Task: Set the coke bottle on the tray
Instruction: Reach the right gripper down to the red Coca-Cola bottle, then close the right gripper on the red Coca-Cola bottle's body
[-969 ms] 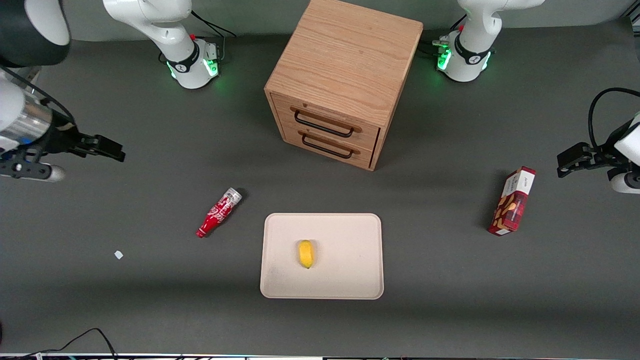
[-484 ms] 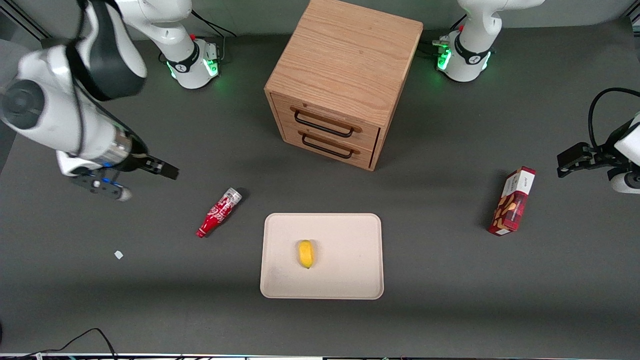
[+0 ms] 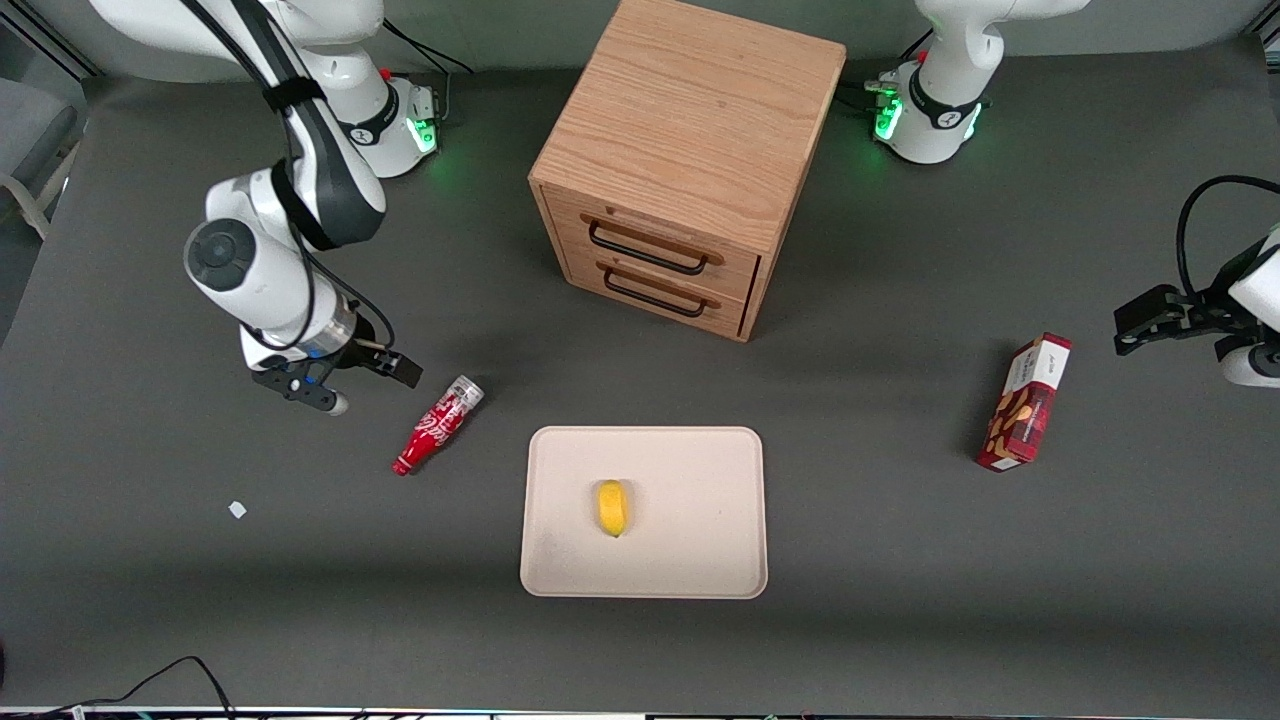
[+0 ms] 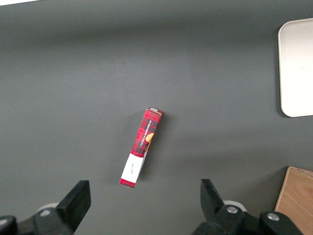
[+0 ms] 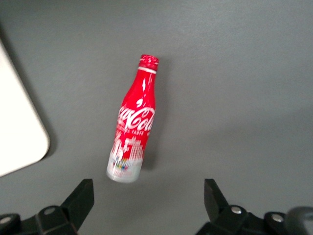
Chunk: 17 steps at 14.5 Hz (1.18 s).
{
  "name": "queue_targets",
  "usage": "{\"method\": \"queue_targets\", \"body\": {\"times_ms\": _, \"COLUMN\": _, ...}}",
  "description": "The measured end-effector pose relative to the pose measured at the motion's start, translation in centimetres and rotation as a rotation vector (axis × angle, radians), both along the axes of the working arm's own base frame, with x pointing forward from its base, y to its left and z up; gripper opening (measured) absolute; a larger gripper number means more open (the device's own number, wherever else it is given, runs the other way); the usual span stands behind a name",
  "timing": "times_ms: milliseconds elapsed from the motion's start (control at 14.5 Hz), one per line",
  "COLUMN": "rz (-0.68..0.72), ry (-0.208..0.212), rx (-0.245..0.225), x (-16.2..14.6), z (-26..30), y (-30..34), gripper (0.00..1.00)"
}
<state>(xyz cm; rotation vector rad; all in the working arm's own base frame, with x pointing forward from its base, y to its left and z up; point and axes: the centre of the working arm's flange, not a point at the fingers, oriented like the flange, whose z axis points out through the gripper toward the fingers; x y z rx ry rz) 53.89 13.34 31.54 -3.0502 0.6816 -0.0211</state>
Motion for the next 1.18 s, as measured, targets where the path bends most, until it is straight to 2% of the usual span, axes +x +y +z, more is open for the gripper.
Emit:
{"method": "queue_targets", "body": {"times_ms": 208, "rz": -0.036, "ry": -0.027, "rx": -0.007, "x": 0.9, "z": -4.1, "y": 0.9, "gripper": 1.0}}
{"method": "queue_targets", "body": {"times_ms": 761, "rz": -0.201, "ry": -0.035, "rx": 0.001, "x": 4.1, "z": -9.7, "y": 3.9, "gripper": 1.0}}
{"method": "queue_targets", "body": {"times_ms": 1176, "rz": -0.27, "ry": -0.011, "rx": -0.012, "x": 3.7, "z": -12.8, "y": 4.2, "gripper": 0.98}}
